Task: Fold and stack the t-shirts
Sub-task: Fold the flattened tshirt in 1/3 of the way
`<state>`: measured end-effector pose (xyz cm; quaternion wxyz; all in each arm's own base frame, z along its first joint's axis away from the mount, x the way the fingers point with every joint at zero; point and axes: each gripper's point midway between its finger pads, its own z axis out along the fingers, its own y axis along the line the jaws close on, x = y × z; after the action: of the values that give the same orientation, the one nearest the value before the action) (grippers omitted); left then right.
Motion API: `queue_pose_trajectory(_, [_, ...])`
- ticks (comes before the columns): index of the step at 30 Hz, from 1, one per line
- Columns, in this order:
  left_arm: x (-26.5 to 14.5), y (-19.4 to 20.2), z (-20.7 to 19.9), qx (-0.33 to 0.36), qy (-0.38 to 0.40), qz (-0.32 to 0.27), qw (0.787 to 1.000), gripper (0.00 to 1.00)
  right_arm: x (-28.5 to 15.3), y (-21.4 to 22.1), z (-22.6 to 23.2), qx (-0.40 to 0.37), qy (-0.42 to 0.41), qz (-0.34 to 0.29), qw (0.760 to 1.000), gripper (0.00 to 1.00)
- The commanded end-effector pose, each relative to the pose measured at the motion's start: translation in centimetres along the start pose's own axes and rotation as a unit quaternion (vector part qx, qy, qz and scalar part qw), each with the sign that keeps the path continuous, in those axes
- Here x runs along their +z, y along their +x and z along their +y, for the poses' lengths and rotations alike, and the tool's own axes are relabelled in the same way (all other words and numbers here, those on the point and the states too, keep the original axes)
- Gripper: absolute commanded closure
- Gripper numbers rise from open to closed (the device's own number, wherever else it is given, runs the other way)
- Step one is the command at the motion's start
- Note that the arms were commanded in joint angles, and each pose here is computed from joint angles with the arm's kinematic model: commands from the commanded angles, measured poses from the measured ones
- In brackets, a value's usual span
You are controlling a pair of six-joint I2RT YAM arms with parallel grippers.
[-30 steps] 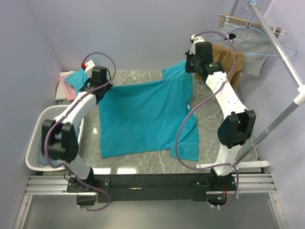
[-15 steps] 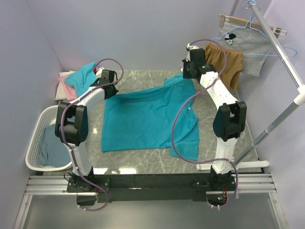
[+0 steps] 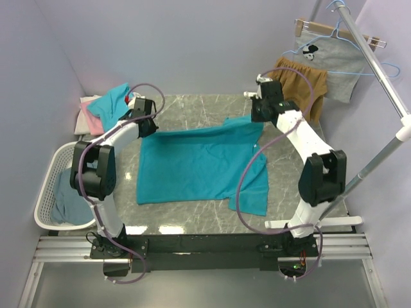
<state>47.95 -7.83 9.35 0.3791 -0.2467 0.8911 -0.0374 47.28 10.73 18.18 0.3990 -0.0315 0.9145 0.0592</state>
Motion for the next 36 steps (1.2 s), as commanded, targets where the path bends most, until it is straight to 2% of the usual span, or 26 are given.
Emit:
queue_pose_trajectory(1, [-2.7, 0.4, 0.1, -0.022, 0.025, 0.006, 0.999, 0.96, -3.8, 1.5, 0.3, 0.030, -0.012, -0.015, 0.999, 1.00])
queue_pose_trajectory(5, [-2.7, 3.3, 2.7, -0.026, -0.003, 0.025, 0.999, 0.96, -4.3, 5.7, 0.2, 0.048, 0.005, 0.009, 0.999, 1.00])
queue_pose_trajectory(8, [-2.7, 4.9, 3.5, -0.027, -0.007, 0.040, 0.999, 0.95, -3.7, 8.9, -0.4, 0.063, 0.023, 0.051, 0.996, 1.00])
queue_pose_trajectory(9, [-2.7, 5.3, 3.7, -0.028, -0.009, 0.044, 0.999, 0.94, -3.3, 10.3, -0.5, 0.063, 0.028, 0.072, 0.995, 1.00])
queue_pose_trajectory(10, [-2.7, 5.5, 3.8, -0.032, -0.011, 0.047, 0.998, 0.88, -3.3, 11.3, -0.7, 0.064, 0.037, 0.087, 0.994, 1.00])
queue_pose_trajectory(11, [-2.7, 5.8, 3.9, -0.031, -0.008, 0.048, 0.998, 0.83, -3.2, 11.8, -1.1, 0.071, 0.053, 0.091, 0.992, 0.90])
queue_pose_trajectory(12, [-2.7, 6.0, 4.0, -0.030, -0.008, 0.049, 0.998, 0.77, -3.0, 12.4, -1.8, 0.071, 0.070, 0.095, 0.990, 0.74])
queue_pose_trajectory(13, [-2.9, 5.5, 4.0, -0.029, -0.008, 0.042, 0.999, 0.66, -3.2, 12.6, -2.1, 0.072, 0.081, 0.094, 0.990, 0.73])
queue_pose_trajectory(14, [-3.0, 5.4, 4.0, -0.027, -0.009, 0.039, 0.999, 0.59, -3.4, 12.4, -2.4, 0.082, 0.093, 0.088, 0.988, 0.67])
queue_pose_trajectory(15, [-3.3, 5.1, 4.0, -0.026, -0.009, 0.037, 0.999, 0.50, -4.0, 11.6, -2.9, 0.086, 0.107, 0.070, 0.988, 0.46])
queue_pose_trajectory(16, [-3.7, 4.3, 3.7, -0.025, -0.005, 0.027, 0.999, 0.35, -4.3, 10.9, -3.0, 0.089, 0.109, 0.056, 0.989, 0.41])
queue_pose_trajectory(18, [-4.6, 3.4, 3.4, -0.022, -0.002, 0.019, 1.000, 0.30, -5.2, 9.1, -2.9, 0.092, 0.107, 0.026, 0.990, 0.34])
queue_pose_trajectory(21, [-5.6, 1.6, 2.6, -0.026, 0.009, 0.000, 1.000, 0.27, -5.1, 7.2, -2.6, 0.092, 0.097, 0.004, 0.991, 0.32])
queue_pose_trajectory(24, [-6.0, 0.7, 1.2, -0.029, 0.041, -0.008, 0.999, 0.21, -3.4, 6.7, -1.7, 0.086, 0.082, 0.018, 0.993, 0.31])
queue_pose_trajectory(26, [-5.6, 0.3, 0.1, -0.026, 0.060, -0.006, 0.998, 0.21, -2.0, 6.7, -1.0, 0.083, 0.065, 0.031, 0.994, 0.31])
queue_pose_trajectory(30, [-3.4, 1.5, -1.2, -0.033, 0.079, 0.018, 0.996, 0.22, 1.9, 7.3, -2.3, 0.085, 0.102, 0.061, 0.989, 0.32])
queue_pose_trajectory(36, [-0.9, 2.8, -1.8, -0.029, 0.088, 0.034, 0.995, 0.22, 4.9, 7.4, -5.0, 0.091, 0.161, 0.074, 0.980, 0.32])
